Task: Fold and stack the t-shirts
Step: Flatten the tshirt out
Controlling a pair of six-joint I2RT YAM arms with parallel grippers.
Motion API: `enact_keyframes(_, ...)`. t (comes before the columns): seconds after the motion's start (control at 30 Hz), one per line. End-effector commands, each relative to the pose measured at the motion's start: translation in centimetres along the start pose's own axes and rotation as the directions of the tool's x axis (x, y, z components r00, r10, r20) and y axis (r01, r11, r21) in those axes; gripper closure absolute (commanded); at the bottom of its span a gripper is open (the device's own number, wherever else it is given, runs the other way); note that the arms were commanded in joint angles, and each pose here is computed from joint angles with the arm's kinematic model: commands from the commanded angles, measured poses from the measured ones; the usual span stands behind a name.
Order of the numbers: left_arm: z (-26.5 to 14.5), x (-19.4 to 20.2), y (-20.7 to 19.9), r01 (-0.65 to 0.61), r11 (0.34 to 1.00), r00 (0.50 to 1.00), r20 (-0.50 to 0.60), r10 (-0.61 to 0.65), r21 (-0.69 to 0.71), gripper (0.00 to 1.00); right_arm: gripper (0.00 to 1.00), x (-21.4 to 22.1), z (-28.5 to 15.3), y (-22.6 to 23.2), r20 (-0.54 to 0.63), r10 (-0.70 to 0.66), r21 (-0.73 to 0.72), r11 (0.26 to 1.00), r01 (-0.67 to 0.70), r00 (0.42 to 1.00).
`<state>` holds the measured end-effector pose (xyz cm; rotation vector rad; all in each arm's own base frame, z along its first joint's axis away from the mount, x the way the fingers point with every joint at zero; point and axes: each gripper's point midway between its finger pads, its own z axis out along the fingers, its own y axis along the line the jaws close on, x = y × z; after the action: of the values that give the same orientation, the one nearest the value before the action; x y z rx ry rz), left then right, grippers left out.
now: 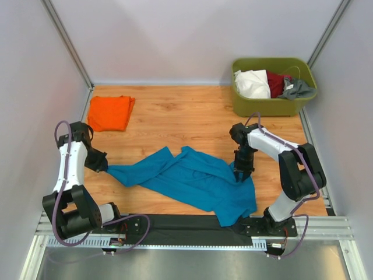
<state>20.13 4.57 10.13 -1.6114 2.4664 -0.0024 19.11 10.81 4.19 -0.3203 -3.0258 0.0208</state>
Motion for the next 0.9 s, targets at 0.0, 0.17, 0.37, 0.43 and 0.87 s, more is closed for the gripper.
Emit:
enact_keyframes(0.0, -0.1, 0.1, 0.2, 0.021, 1.000, 1.000, -0.015, -0.021, -0.006, 1.00, 0.68, 1.0, -1.9, 0.8, -0.060, -0.029, -0.031, 0.999, 0.027, 0.998)
enact_keyframes(0.17, 0.1, -0.3, -0.6, -0.017, 0.999, 1.000, -0.008, 0.018, 0.036, 1.00, 0.42, -6.6, -9.0, 5.3, 0.185, -0.053, -0.132, 0.988, 0.078, 0.981)
enact_keyframes(0.37, 0.5, 0.4, -1.7, -0.073, 0.991, 0.996, -0.035, 0.077, 0.114, 1.00, 0.42, -14.3, -12.3, 13.8, 0.304, 0.014, -0.370, 0.923, 0.104, 0.953)
enact_keyframes(0.43, 0.0, 0.8, -1.6, -0.071, 0.988, 0.996, -0.037, 0.077, 0.134, 0.98, 0.43, -15.2, -11.4, 14.9, 0.296, 0.016, -0.382, 0.919, 0.103, 0.955)
enact_keyframes(0.87, -0.1, 6.2, 2.2, -0.004, 0.995, 0.996, -0.089, 0.012, 0.096, 0.12, 0.42, -14.0, -7.3, 13.3, 0.238, -0.025, -0.318, 0.943, 0.102, 0.971)
